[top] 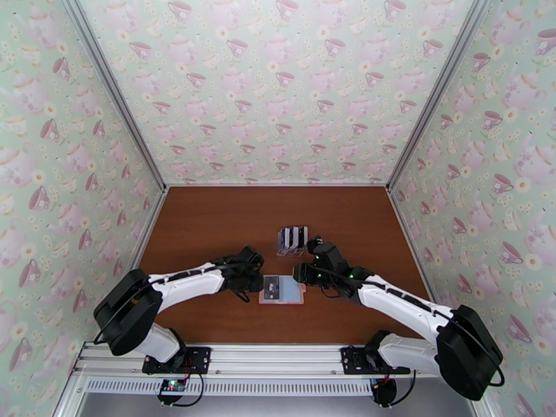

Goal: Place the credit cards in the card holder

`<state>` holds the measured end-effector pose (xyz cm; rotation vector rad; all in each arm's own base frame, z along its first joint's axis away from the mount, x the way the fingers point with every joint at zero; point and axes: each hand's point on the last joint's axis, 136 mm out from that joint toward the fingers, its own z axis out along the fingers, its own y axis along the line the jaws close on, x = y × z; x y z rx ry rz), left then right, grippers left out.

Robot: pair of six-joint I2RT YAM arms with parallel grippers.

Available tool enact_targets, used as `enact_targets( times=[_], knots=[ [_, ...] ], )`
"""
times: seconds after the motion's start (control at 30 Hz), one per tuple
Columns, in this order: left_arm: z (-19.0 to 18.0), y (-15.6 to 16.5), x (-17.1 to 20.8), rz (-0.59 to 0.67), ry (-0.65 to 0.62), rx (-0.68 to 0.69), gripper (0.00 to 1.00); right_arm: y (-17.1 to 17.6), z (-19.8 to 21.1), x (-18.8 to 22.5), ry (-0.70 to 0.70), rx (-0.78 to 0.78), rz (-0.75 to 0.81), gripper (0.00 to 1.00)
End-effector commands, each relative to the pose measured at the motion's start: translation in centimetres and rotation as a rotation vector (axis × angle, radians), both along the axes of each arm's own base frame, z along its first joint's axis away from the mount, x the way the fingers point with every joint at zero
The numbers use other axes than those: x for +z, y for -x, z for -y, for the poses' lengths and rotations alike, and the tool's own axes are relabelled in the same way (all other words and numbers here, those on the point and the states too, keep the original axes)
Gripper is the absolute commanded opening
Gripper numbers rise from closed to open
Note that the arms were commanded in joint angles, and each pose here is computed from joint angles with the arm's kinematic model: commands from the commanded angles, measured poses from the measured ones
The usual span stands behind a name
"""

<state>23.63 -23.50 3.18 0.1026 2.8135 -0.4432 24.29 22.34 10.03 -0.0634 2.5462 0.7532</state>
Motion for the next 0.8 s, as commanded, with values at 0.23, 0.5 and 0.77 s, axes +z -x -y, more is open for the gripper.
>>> enact_targets(
  times=[0.23,0.5,0.77],
  knots=[
    [-0.5,0.2,-0.5,-0.01,0.014,0.011,0.34,0.3,2.1,-1.0,0.082,-0.036,-0.011,0.43],
    [-0.7,0.5,-0.8,-0.016,0.019,0.016,0.34,0.3,2.4,-1.6,0.11,-0.035,-0.026,0.44],
    [-1.0,0.5,-0.9,-0.02,0.026,0.022,0.34,0.3,2.4,-1.9,0.113,-0.035,-0.034,0.47]
  ],
)
